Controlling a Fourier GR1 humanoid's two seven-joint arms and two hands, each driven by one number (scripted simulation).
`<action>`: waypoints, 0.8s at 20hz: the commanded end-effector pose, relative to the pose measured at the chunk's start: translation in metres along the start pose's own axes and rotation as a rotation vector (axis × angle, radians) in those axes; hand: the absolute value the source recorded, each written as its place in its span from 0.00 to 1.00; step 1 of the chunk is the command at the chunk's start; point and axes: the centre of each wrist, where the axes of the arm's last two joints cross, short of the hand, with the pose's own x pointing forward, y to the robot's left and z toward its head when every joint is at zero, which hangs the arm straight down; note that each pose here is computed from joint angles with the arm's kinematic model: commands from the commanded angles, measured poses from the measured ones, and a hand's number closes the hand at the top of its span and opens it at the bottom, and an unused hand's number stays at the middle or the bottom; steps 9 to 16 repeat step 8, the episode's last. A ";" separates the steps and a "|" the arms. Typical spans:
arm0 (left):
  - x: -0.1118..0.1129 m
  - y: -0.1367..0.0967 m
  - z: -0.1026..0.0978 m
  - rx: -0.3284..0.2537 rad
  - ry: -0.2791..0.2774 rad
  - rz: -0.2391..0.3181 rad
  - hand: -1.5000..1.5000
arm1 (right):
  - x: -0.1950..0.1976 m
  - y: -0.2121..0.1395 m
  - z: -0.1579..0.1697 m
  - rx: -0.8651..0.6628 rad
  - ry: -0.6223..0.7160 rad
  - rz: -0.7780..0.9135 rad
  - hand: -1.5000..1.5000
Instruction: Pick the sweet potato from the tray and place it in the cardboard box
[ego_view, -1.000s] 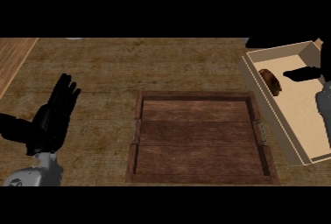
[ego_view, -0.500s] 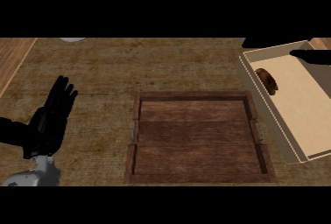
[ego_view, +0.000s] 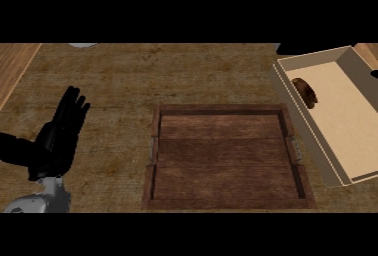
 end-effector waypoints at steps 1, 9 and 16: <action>0.004 0.012 -0.007 0.001 0.000 0.001 0.50 | -0.020 -0.018 0.011 -0.086 -0.014 -0.061 0.00; -0.006 -0.009 -0.010 -0.007 0.003 0.008 0.50 | -0.036 -0.072 0.019 -0.068 -0.013 -0.037 0.00; -0.006 -0.009 -0.010 -0.007 0.003 0.008 0.50 | -0.036 -0.072 0.019 -0.068 -0.013 -0.037 0.00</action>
